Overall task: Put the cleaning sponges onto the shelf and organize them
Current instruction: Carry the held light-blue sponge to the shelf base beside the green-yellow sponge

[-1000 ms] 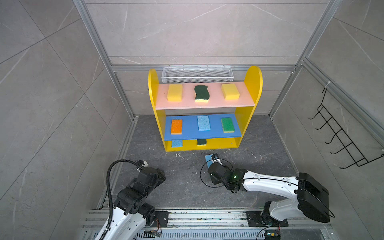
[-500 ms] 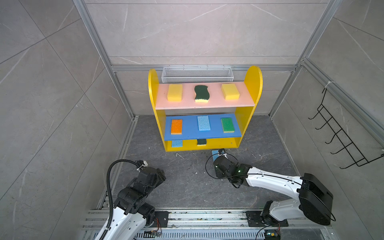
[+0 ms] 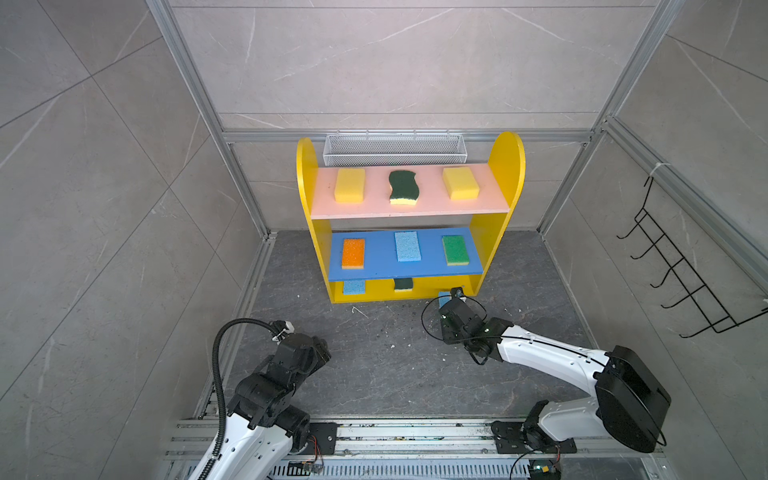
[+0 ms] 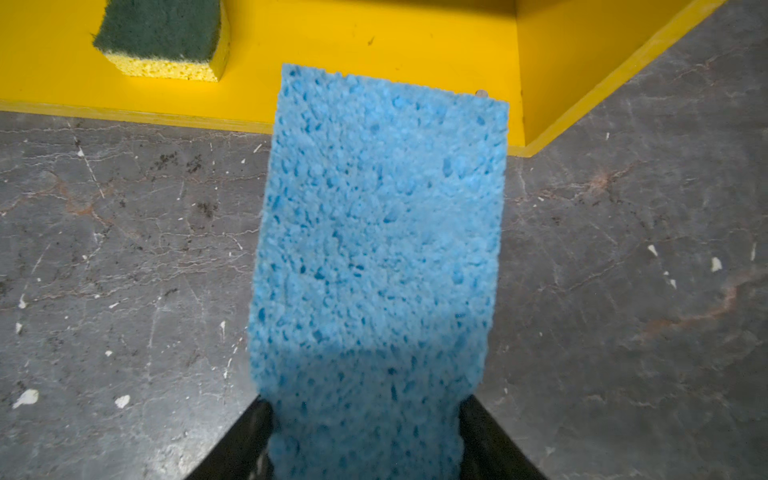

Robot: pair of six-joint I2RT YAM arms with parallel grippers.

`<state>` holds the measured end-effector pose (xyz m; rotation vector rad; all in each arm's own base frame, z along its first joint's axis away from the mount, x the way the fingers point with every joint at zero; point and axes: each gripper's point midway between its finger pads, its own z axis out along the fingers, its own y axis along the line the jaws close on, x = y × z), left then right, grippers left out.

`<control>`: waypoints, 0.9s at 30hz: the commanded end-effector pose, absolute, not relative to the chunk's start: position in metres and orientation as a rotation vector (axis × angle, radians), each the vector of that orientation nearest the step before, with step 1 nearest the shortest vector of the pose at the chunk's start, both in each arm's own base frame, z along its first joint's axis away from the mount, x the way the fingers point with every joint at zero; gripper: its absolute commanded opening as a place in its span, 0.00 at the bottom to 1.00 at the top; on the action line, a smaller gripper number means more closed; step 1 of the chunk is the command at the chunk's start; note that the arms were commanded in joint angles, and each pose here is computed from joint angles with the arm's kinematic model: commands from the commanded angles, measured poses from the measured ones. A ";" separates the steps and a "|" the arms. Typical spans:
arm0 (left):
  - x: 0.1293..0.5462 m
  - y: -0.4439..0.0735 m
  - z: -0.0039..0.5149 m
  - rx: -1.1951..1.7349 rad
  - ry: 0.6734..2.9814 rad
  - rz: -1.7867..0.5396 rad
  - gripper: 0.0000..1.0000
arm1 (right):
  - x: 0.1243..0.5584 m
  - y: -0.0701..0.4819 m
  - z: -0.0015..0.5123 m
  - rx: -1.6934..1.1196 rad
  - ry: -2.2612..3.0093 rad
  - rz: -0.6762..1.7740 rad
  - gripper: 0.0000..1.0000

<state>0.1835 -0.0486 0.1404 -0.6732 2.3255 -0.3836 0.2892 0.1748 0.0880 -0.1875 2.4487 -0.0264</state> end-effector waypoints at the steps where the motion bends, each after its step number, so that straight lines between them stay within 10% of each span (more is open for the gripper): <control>1: 0.191 -0.049 0.155 -0.660 2.288 -0.386 0.69 | 0.299 0.171 0.095 -0.182 2.416 -0.043 0.63; 27: 0.186 -0.044 0.157 -0.601 2.291 -0.348 0.69 | 0.350 0.164 0.083 -0.100 2.351 -0.024 0.63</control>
